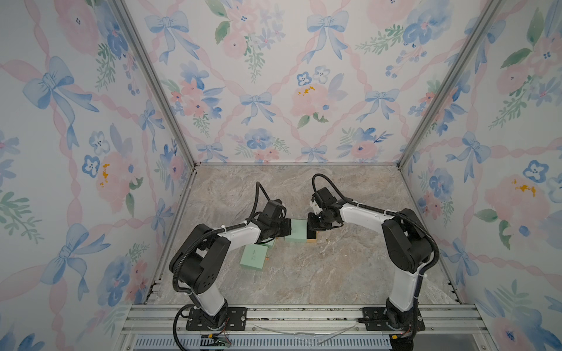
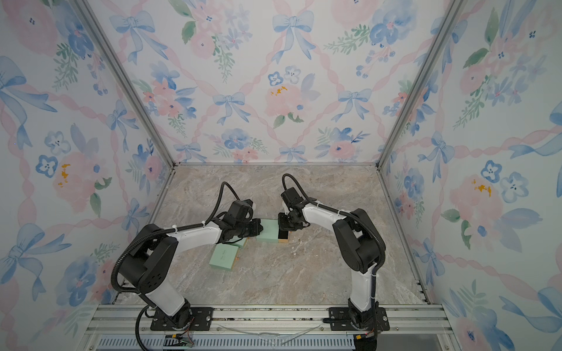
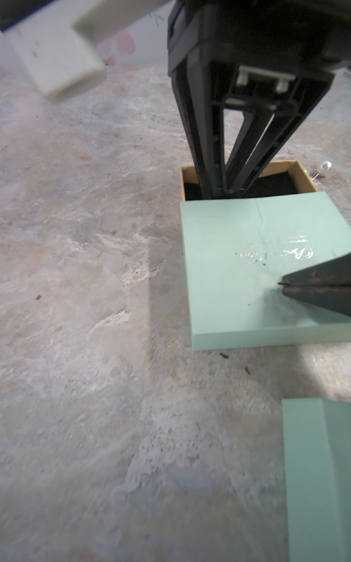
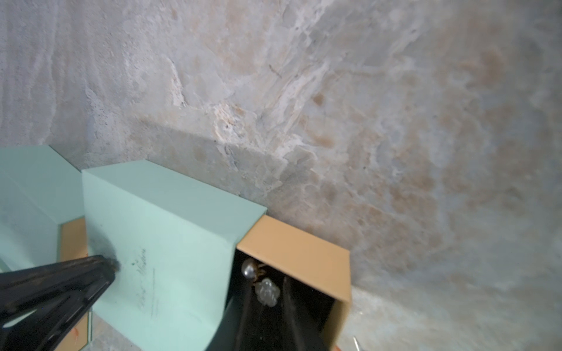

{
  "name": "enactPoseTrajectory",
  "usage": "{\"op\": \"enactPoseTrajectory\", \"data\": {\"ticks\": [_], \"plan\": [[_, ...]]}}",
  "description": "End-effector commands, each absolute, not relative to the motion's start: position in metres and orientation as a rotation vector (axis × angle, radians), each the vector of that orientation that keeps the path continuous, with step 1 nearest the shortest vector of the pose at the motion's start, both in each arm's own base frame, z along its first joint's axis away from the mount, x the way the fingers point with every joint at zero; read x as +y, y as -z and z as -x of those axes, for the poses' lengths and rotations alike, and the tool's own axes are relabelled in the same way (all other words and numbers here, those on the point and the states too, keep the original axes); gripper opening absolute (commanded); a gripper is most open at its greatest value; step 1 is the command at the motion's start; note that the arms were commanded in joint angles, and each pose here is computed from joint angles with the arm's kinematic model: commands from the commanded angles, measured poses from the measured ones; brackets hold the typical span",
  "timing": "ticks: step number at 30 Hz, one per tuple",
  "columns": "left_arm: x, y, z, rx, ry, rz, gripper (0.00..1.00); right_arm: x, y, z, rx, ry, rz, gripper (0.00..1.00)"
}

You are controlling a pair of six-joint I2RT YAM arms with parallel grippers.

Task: Take out the earrings from the drawer-style jewelry box
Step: Pick up the earring from the drawer.

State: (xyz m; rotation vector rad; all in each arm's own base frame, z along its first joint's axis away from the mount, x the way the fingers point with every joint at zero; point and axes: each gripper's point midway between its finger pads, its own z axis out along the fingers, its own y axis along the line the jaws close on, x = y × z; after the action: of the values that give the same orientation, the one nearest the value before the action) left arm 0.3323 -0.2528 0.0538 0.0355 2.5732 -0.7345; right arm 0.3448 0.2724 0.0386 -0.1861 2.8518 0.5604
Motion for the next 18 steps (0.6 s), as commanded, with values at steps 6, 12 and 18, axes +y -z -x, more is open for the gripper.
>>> {"op": "enactPoseTrajectory", "data": {"ticks": [6, 12, 18], "plan": [[-0.2299, -0.0198, -0.3114, 2.704, 0.606, -0.014, 0.0, 0.2761, -0.0325, -0.3471, 2.859, -0.584, 0.161, 0.21], [-0.2292, -0.0195, -0.3116, 2.705, 0.606, -0.011, 0.0, 0.2757, -0.0333, -0.3471, 2.858, -0.585, 0.159, 0.2], [-0.229, -0.0203, -0.3119, 2.701, 0.606, -0.011, 0.0, 0.2749, -0.0338, -0.3471, 2.857, -0.586, 0.155, 0.2]]}}
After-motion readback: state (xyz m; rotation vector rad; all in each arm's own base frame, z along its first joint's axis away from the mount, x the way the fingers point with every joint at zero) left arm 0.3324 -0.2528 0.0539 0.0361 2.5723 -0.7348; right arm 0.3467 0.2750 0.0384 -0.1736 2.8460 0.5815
